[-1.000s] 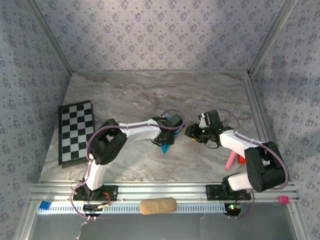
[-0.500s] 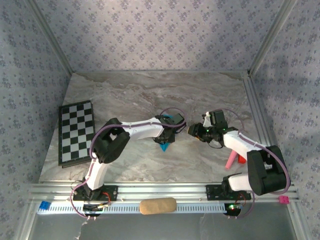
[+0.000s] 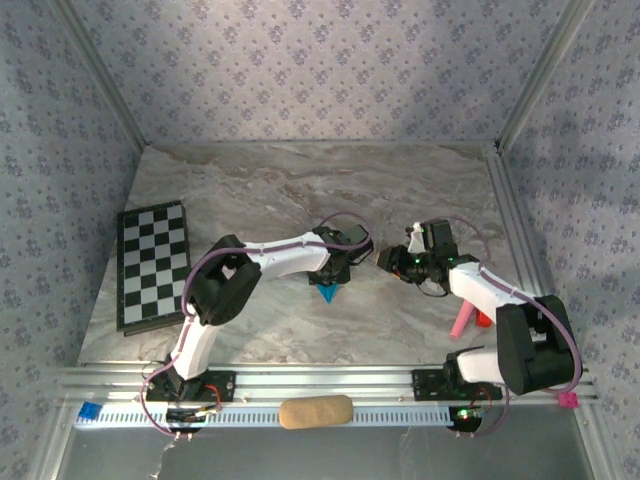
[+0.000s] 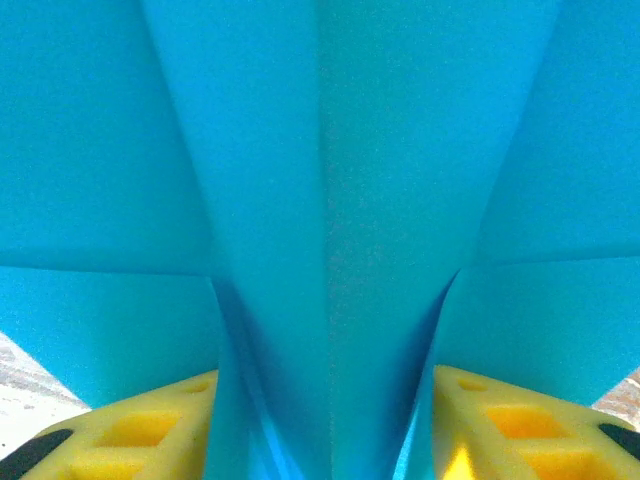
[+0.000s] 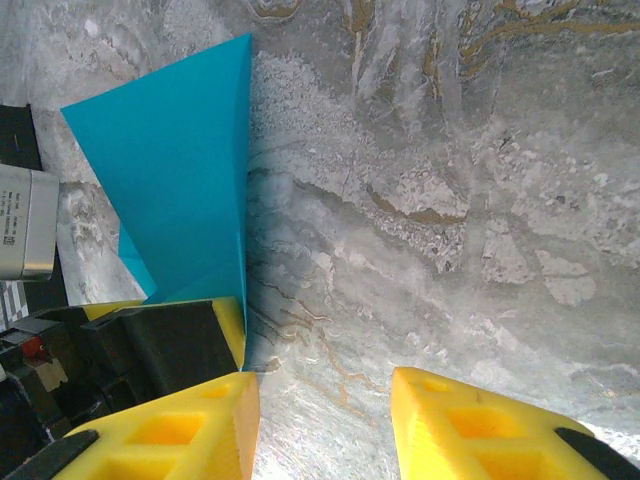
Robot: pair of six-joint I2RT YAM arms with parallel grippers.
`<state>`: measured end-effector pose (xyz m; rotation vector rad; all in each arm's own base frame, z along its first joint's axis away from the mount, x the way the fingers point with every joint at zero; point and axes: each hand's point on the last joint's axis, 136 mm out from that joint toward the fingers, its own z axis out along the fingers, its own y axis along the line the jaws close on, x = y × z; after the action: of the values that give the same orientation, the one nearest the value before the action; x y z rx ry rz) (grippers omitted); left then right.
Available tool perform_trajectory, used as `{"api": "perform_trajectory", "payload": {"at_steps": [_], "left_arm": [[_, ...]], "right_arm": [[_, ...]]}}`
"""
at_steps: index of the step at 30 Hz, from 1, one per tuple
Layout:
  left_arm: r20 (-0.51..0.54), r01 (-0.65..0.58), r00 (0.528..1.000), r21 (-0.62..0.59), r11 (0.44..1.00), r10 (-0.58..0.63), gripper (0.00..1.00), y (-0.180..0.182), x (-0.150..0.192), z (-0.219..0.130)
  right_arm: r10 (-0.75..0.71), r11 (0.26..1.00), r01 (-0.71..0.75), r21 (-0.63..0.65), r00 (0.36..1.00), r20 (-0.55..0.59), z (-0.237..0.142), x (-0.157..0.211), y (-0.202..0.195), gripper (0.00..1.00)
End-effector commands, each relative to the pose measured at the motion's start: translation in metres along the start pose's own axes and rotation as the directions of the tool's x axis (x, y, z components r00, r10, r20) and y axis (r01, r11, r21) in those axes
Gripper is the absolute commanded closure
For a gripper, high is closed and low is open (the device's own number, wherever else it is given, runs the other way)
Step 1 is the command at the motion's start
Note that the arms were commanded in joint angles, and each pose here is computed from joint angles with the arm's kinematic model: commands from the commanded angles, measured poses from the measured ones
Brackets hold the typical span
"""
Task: Fold a paper plane with a square sheet of paper (pick it up from the middle)
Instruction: Move a paper plane to the center of the table, then reset both arms
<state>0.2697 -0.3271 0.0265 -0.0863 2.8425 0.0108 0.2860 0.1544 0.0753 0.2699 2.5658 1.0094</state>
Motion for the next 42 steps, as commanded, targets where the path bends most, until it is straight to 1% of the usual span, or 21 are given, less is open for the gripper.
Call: {"api": "perform_trajectory", "payload": {"at_steps": [1, 6, 15, 17, 19, 22, 23, 25, 27, 28, 30, 31, 32, 33, 34, 36, 37, 39, 40, 42], "left_arm": [[0.037, 0.025, 0.999, 0.018, 1.0, -0.026, 0.48, -0.001, -0.01, -0.025], [0.047, 0.02, 0.999, 0.048, 0.999, -0.023, 0.44, -0.004, -0.013, -0.034], [0.084, 0.041, 0.995, 0.076, 0.996, -0.047, 0.41, 0.004, -0.019, -0.055], [0.102, 0.042, 0.994, 0.095, 0.995, -0.051, 0.4, 0.004, -0.022, -0.064], [0.135, 0.034, 0.99, 0.131, 0.991, -0.052, 0.4, 0.005, -0.026, -0.077], [0.247, 0.014, 0.968, 0.156, 0.988, -0.052, 0.38, 0.018, -0.039, -0.102], [0.285, 0.003, 0.957, 0.165, 0.986, -0.051, 0.36, 0.023, -0.044, -0.111], [0.376, -0.008, 0.925, 0.162, 0.987, -0.054, 0.3, 0.041, -0.057, -0.128], [0.448, -0.013, 0.893, 0.137, 0.991, -0.05, 0.24, 0.062, -0.066, -0.141], [0.473, -0.009, 0.879, 0.13, 0.991, -0.054, 0.22, 0.075, -0.072, -0.146], [0.498, 0.002, 0.865, 0.117, 0.993, -0.06, 0.2, 0.103, -0.081, -0.146], [0.511, 0.004, 0.858, 0.104, 0.995, -0.057, 0.16, 0.117, -0.085, -0.144], [0.527, 0.004, 0.848, 0.092, 0.996, -0.052, 0.13, 0.131, -0.089, -0.142], [0.54, 0.016, 0.84, 0.075, 0.997, -0.054, 0.11, 0.149, -0.093, -0.138], [0.548, 0.028, 0.835, 0.054, 0.998, -0.053, 0.08, 0.167, -0.096, -0.133], [0.577, 0.047, 0.816, 0.003, 0.999, -0.04, 0.0, 0.202, -0.105, -0.126], [0.584, 0.066, 0.81, -0.015, 0.998, -0.044, 0.0, 0.221, -0.108, -0.122], [0.599, 0.096, 0.8, -0.054, 0.994, -0.044, 0.0, 0.256, -0.114, -0.112], [0.612, 0.119, 0.789, -0.065, 0.991, -0.055, 0.0, 0.273, -0.117, -0.107], [0.622, 0.142, 0.781, -0.08, 0.987, -0.062, 0.0, 0.297, -0.12, -0.094]], "right_arm": [[0.005, 1.0, -0.005, -0.002, 1.0, -0.016, -0.003, 0.007, -0.003, 0.59], [0.004, 1.0, -0.004, -0.002, 1.0, -0.018, -0.003, 0.008, -0.003, 0.59], [0.001, 1.0, 0.0, 0.005, 1.0, -0.007, -0.006, 0.007, -0.003, 0.58], [-0.004, 1.0, 0.004, 0.007, 1.0, 0.001, -0.008, 0.005, -0.002, 0.57], [-0.028, 0.999, 0.028, 0.016, 0.999, 0.018, -0.014, 0.0, 0.001, 0.55], [-0.104, 0.992, 0.097, 0.084, 0.992, 0.073, -0.03, -0.013, 0.004, 0.53], [-0.136, 0.985, 0.124, 0.117, 0.985, 0.103, -0.038, -0.019, 0.004, 0.5], [-0.233, 0.958, 0.193, 0.212, 0.955, 0.182, -0.062, -0.036, 0.007, 0.43], [-0.331, 0.909, 0.233, 0.344, 0.907, 0.26, -0.089, -0.056, 0.004, 0.39], [-0.373, 0.88, 0.231, 0.415, 0.876, 0.305, -0.102, -0.067, 0.001, 0.37], [-0.424, 0.834, 0.194, 0.517, 0.824, 0.376, -0.125, -0.083, -0.007, 0.33], [-0.46, 0.799, 0.169, 0.577, 0.79, 0.405, -0.134, -0.092, -0.014, 0.29], [-0.496, 0.765, 0.152, 0.626, 0.759, 0.422, -0.138, -0.099, -0.023, 0.22], [-0.539, 0.716, 0.127, 0.686, 0.726, 0.428, -0.141, -0.105, -0.035, 0.08], [-0.565, 0.673, 0.098, 0.733, 0.708, 0.424, -0.144, -0.108, -0.048, 0.06], [-0.579, 0.617, 0.037, 0.786, 0.698, 0.421, -0.146, -0.114, -0.071, 0.02], [-0.562, 0.603, 0.01, 0.797, 0.715, 0.416, -0.145, -0.115, -0.084, 0.01], [-0.552, 0.602, 0.023, 0.798, 0.735, 0.395, -0.137, -0.12, -0.099, 0.01], [-0.562, 0.616, 0.059, 0.786, 0.731, 0.386, -0.129, -0.123, -0.102, 0.01], [-0.6, 0.637, 0.123, 0.761, 0.699, 0.39, -0.116, -0.13, -0.104, 0.02]]}}
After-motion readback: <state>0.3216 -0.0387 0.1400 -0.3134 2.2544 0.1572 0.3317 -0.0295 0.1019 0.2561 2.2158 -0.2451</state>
